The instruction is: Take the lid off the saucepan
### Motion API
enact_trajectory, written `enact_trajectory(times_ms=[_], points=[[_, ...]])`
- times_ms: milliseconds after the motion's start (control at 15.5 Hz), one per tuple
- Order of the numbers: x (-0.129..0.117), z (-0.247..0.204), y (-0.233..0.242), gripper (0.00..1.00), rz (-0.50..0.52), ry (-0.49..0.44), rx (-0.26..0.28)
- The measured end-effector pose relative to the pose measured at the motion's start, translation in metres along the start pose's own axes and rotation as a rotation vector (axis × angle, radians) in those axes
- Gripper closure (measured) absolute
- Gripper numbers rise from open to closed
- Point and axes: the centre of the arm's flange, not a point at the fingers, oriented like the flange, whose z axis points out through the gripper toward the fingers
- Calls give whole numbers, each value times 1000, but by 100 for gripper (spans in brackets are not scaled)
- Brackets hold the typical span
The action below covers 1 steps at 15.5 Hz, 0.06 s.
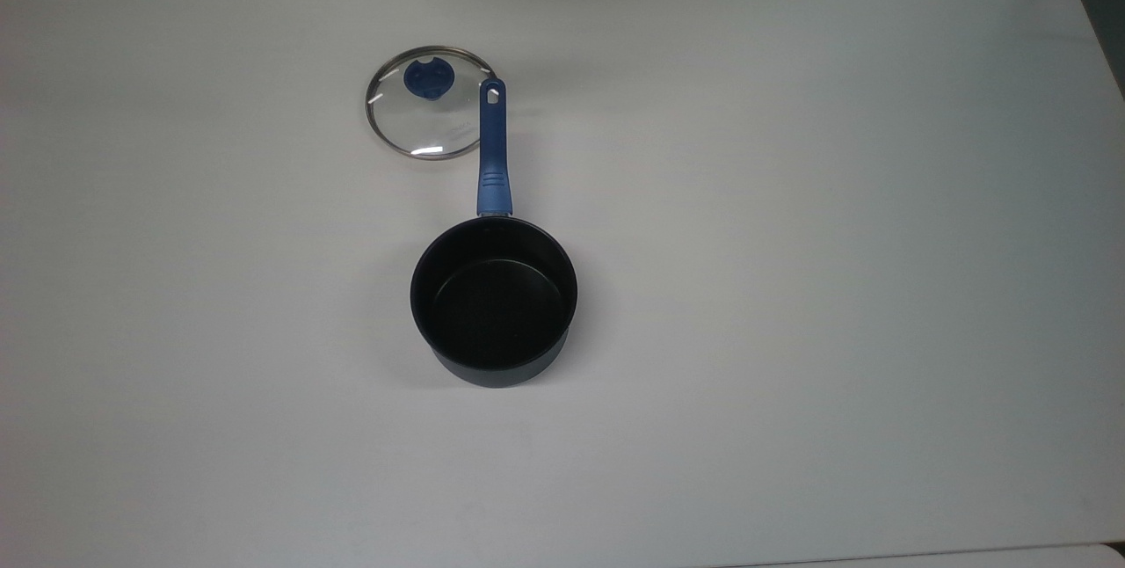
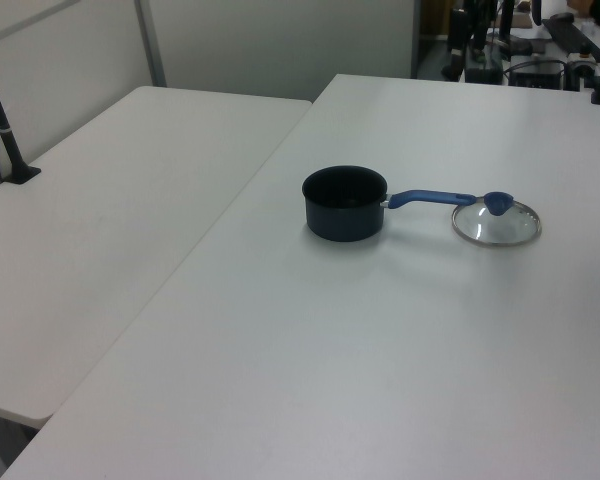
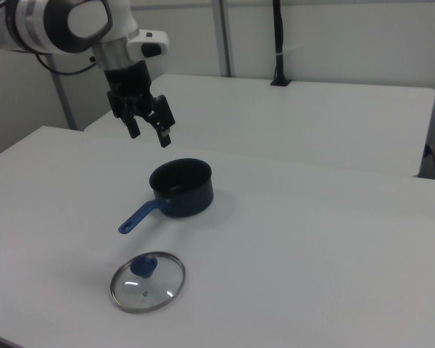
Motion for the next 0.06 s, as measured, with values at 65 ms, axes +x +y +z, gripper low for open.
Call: enact_trajectory(times_ms=[65], points=[[1,3,-1,0,-4,-3,0]])
